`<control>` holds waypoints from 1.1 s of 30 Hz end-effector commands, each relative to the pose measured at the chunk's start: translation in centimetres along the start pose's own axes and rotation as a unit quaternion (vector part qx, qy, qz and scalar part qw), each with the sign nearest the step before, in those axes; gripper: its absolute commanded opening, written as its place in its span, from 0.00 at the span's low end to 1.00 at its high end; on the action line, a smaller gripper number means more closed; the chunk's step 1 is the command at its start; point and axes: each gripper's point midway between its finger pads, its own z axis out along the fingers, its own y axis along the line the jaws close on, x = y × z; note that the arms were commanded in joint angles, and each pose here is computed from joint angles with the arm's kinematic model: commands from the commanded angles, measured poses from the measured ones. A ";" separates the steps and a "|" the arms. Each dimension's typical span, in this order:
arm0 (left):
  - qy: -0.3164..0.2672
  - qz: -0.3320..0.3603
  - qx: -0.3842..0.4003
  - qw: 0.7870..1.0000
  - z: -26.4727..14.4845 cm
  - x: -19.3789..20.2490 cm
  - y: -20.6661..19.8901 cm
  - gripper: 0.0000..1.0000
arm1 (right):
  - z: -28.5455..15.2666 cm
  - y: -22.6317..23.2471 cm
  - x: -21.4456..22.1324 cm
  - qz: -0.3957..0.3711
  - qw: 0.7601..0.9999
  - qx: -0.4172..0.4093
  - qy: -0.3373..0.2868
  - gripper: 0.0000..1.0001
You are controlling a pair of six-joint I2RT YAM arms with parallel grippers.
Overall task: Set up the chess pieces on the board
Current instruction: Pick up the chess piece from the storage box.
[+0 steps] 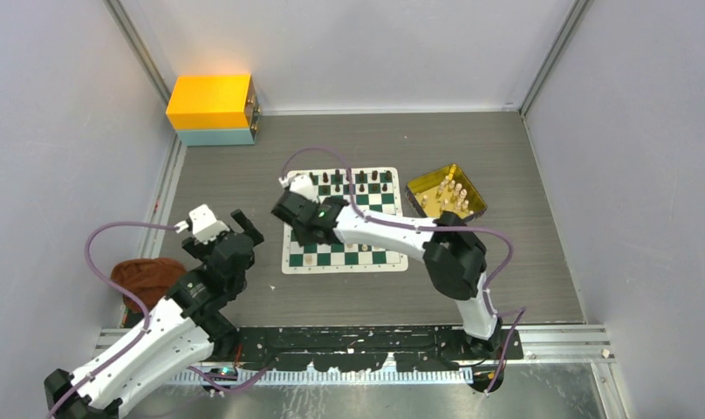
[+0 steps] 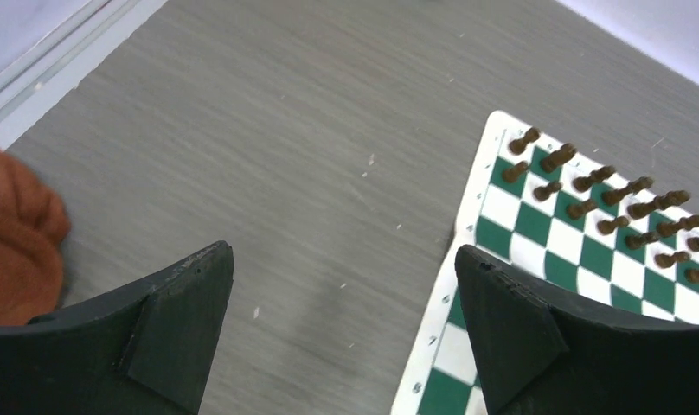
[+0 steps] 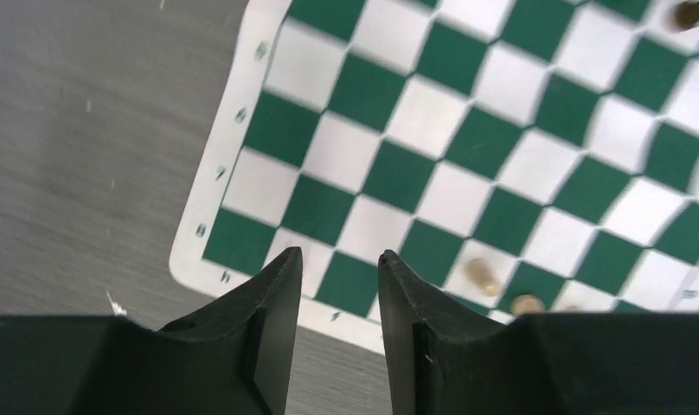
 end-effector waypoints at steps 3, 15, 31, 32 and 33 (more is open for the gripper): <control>-0.116 -0.044 0.039 0.991 1.9 -7.2 -7.8 1.00 | -6.1 -10.4 -10.1 0.100 0.986 0.047 -0.121 0.44; -0.123 0.006 0.056 0.991 9.8 -10.5 -20.2 1.00 | -7.1 -28.4 -11.2 0.214 0.951 0.189 -0.114 0.44; -0.029 0.045 0.081 0.995 12.3 -6.3 -15.1 1.00 | -3.7 -33.7 -4.9 0.321 0.922 0.216 -0.008 0.43; -0.027 0.052 0.084 0.995 12.3 -6.1 -15.1 1.00 | -3.5 -33.9 -4.4 0.327 0.920 0.217 -0.001 0.43; -0.025 0.057 0.088 0.994 12.4 -6.0 -15.2 0.99 | -3.2 -34.0 -4.2 0.331 0.919 0.215 -0.001 0.42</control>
